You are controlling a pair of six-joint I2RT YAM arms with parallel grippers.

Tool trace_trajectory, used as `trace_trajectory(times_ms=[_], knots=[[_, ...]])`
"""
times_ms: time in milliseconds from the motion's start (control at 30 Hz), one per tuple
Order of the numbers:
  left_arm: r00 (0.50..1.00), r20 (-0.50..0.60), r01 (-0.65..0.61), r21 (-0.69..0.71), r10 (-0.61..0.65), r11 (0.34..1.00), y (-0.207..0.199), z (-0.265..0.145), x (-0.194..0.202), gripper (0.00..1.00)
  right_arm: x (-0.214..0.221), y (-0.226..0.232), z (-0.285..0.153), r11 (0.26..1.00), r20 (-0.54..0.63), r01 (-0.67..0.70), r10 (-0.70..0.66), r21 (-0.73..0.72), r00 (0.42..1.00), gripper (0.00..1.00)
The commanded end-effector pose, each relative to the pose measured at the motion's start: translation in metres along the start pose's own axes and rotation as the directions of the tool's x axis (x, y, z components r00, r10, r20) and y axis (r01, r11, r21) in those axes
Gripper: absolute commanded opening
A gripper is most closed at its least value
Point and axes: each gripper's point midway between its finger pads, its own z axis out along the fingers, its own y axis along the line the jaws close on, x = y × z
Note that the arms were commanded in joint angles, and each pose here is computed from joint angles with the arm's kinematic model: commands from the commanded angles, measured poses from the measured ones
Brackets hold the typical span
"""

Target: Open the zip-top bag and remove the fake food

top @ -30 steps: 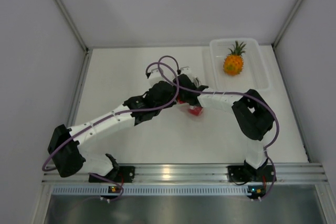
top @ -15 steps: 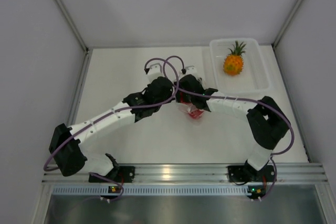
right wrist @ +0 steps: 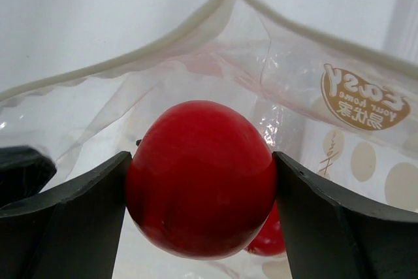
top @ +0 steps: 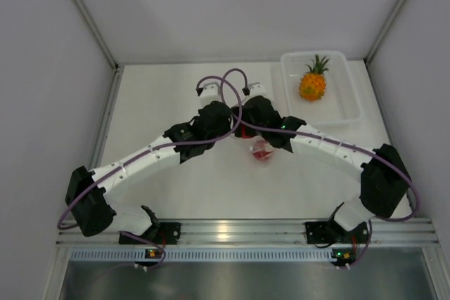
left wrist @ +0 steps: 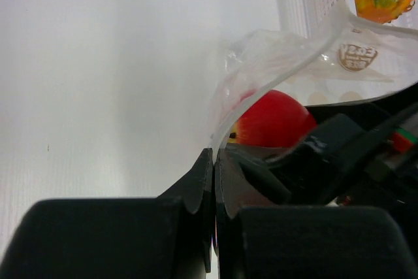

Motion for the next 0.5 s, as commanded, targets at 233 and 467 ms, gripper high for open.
trace_trajectory(times_ms=[233,467], knots=[[1.0,0.016,-0.005,-0.052,0.006,0.999,0.022,-0.005,-0.008,0.0,-0.06,0.034,-0.06,0.978,0.228,-0.013,0.061,-0.207,0.972,0.33],[0.999,0.018,0.048,-0.033,-0.048,0.998,0.023,-0.014,-0.007,0.0,-0.088,0.056,-0.078,0.945,0.258,-0.087,0.173,-0.314,0.95,0.29]])
